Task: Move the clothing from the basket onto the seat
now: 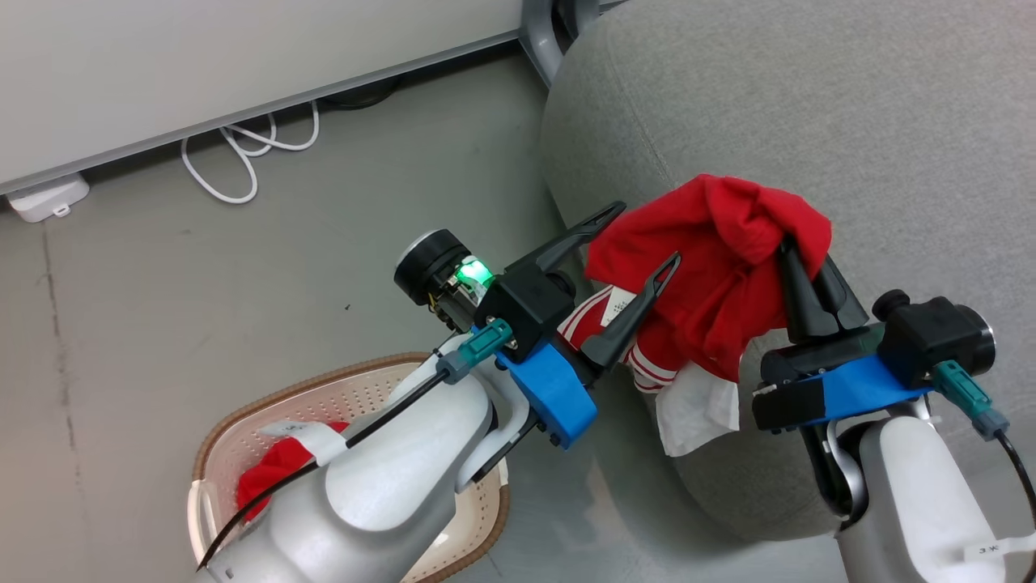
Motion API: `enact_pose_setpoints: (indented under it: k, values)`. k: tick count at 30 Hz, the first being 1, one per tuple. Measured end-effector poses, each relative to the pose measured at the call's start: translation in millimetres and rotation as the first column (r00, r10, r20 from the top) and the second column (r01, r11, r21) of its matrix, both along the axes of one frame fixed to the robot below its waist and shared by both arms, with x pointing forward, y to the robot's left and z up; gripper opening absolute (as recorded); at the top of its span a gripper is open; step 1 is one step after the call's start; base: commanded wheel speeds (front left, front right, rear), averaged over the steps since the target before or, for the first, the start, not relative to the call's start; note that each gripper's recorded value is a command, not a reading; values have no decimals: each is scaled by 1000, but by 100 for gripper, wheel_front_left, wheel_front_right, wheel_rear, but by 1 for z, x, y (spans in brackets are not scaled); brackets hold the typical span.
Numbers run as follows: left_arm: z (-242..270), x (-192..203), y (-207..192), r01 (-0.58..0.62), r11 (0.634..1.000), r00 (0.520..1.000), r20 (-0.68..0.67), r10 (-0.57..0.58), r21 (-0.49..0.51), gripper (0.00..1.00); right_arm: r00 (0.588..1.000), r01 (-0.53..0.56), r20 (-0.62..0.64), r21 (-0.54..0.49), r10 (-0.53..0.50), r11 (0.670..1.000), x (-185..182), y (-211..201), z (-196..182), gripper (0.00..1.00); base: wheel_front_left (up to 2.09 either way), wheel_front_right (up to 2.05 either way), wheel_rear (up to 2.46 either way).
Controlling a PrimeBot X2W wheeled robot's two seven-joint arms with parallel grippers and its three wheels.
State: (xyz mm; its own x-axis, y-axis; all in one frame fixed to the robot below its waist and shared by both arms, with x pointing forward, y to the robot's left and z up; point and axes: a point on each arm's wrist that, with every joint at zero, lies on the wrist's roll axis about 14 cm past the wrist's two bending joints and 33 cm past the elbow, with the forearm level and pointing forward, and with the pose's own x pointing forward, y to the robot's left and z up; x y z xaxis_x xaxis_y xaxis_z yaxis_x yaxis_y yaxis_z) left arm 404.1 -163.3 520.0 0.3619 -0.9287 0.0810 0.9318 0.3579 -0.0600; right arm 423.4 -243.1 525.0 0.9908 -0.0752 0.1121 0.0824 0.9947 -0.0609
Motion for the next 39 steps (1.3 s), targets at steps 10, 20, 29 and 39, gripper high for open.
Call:
enact_pose_setpoints:
  k: [10, 20, 29, 39]
  values:
    - [-4, 0, -7, 23, 1000, 1000, -6, -23, -4, 100, 998, 46, 37, -10, -46, 999, -5, -16, 12, 0, 0, 0, 0]
    - [-23, 25, -1, 2, 1000, 1000, -23, -2, 2, 100, 961, 119, 260, -78, -95, 990, 46, -43, 86, 0, 0, 0, 0]
    - [-69, 62, 12, -30, 999, 997, -73, 32, 20, 100, 876, 236, 464, -177, -131, 955, 104, -86, 153, 0, 0, 0, 0]
    - [-118, 78, 23, -57, 998, 987, -149, 63, 41, 100, 874, 350, 438, -266, -211, 898, 143, -145, 138, 0, 0, 0, 0]
